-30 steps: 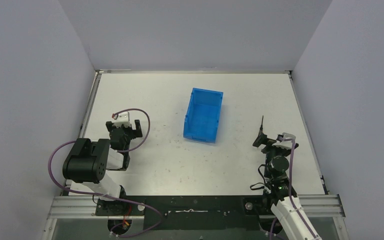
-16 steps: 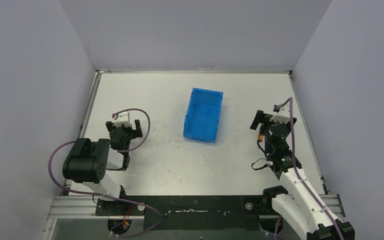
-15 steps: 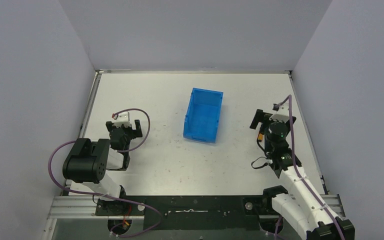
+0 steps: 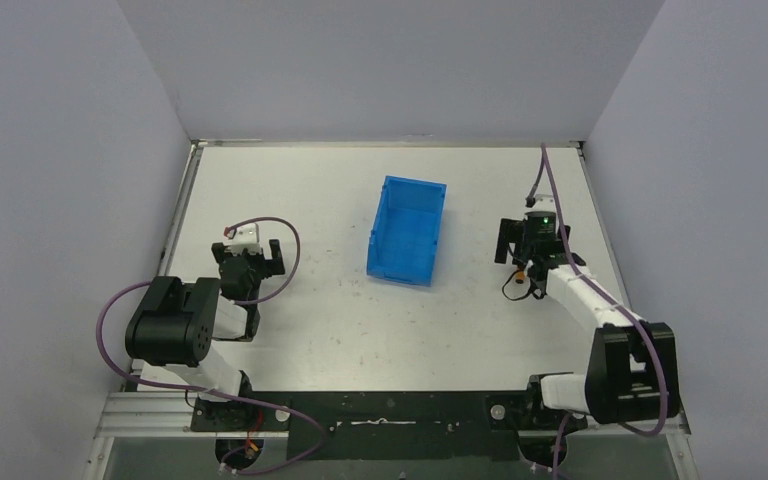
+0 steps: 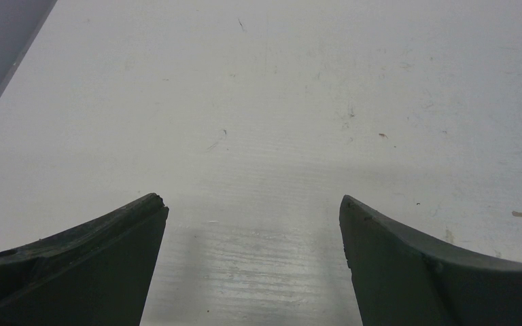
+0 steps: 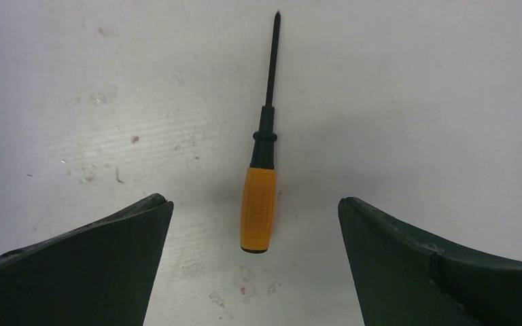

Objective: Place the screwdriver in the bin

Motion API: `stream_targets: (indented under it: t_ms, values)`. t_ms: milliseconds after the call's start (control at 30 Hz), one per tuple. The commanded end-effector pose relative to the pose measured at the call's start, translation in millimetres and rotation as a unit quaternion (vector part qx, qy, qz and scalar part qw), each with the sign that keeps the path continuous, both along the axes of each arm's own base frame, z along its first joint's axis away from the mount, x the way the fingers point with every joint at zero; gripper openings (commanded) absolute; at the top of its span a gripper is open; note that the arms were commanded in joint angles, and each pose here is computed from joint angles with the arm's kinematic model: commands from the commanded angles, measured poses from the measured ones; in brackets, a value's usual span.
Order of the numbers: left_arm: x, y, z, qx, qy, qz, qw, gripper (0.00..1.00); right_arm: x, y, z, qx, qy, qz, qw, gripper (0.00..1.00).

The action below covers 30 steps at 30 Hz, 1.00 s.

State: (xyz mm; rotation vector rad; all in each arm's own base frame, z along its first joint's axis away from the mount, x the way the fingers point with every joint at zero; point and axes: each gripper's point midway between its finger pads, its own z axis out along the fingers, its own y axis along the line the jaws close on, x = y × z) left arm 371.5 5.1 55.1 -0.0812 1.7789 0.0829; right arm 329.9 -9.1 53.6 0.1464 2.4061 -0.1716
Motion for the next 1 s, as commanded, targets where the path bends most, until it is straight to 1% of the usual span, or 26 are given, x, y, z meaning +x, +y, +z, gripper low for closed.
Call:
stream_targets:
  t_ms: [0,100,167,233,267,300,433,533,700,767,867,967]
  values:
    - [9,-1,18,-0.004,-0.032,0.002,0.999,0.97,13,3,-18,0.020,0.028,0.020,0.999,0.87]
    - [9,-1,18,-0.004,-0.033,0.001,0.999,0.97,11,2,-36,0.029,0.051,0.015,0.998,0.71]
    - [10,-1,18,-0.004,-0.033,0.001,0.999,0.97,10,3,-42,0.032,0.057,0.013,0.998,0.55]
    - [9,-2,18,-0.004,-0.033,0.001,0.999,0.97,10,2,-41,0.032,0.056,0.011,0.998,0.28]
    - [9,-1,18,-0.005,-0.033,0.001,0.999,0.97,10,2,-40,0.030,0.055,0.010,0.998,0.11]
    - [10,-2,19,-0.005,-0.034,0.001,0.999,0.97,10,0,-36,0.028,0.052,0.008,0.998,0.00]
    - [10,-2,19,-0.004,-0.034,0.001,0.999,0.97,12,0,-5,0.024,0.027,0.013,0.999,0.00]
    - [10,-1,18,-0.005,-0.033,0.001,0.999,0.97,16,5,40,0.029,-0.019,0.019,0.999,0.00]
    - [10,-1,19,-0.004,-0.034,0.001,0.999,0.97,13,13,129,0.006,-0.100,0.005,0.995,0.00]
    - [9,-2,18,-0.004,-0.032,0.001,0.999,0.97,13,30,164,0.012,-0.140,0.015,0.990,0.00]
    - [10,-2,18,-0.005,-0.033,0.001,0.999,0.97,14,62,217,0.051,-0.205,0.035,0.977,0.00]
    - [9,-1,18,-0.004,-0.033,0.001,0.999,0.97,15,108,253,0.088,-0.248,0.078,0.962,0.00]
